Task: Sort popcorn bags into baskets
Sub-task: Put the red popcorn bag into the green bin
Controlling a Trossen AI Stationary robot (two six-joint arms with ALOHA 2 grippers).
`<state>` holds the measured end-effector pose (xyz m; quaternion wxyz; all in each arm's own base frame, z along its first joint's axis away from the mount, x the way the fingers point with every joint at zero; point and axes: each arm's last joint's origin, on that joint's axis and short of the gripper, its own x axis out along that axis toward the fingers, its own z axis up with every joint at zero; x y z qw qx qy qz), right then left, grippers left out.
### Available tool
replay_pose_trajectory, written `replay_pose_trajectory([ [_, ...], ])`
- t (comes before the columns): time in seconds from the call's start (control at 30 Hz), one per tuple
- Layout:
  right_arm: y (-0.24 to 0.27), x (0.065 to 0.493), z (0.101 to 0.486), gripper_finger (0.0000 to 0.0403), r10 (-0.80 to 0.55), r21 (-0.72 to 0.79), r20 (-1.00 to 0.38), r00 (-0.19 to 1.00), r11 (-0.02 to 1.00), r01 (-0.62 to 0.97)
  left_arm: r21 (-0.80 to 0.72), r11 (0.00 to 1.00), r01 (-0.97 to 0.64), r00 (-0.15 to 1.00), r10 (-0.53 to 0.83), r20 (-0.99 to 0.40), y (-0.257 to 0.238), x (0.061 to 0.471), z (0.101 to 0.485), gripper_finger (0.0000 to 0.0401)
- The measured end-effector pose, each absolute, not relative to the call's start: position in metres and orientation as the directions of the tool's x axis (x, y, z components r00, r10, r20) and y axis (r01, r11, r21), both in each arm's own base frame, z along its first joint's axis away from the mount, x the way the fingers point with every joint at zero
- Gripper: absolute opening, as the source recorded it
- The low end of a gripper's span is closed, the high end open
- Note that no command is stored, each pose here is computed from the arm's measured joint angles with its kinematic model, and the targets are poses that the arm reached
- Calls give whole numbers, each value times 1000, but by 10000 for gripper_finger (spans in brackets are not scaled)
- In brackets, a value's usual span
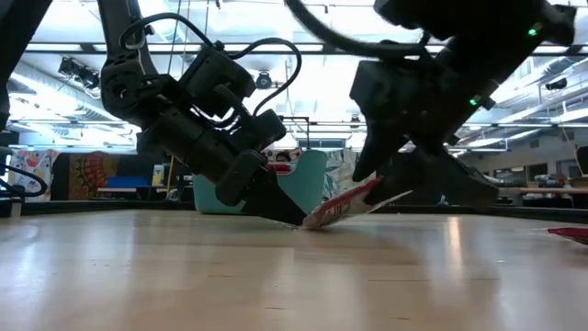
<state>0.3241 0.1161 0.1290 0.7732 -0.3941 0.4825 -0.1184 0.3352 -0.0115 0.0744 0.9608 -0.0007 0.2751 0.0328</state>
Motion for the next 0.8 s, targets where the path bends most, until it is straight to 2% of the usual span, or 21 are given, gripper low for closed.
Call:
replay_pose_trajectory([
  [0.17,107,327,129,141,-561,-711,-666,491,676,-193,13,998,-57,847,55,-529,-12,335,74,194],
  [0.4,106,329,128,26,-516,-669,-704,487,713,-211,28,999,-38,843,48,-536,-12,334,78,194],
  [0.5,106,329,129,23,-514,-667,-702,492,718,-201,32,999,-29,833,42,-551,-12,328,88,194],
  [0.67,106,330,131,41,-531,-680,-692,489,707,-195,48,997,-65,842,80,-533,-10,313,112,194],
  [0.8,107,334,141,25,-549,-690,-692,469,694,-206,80,989,-128,850,151,-505,-7,292,124,194],
])
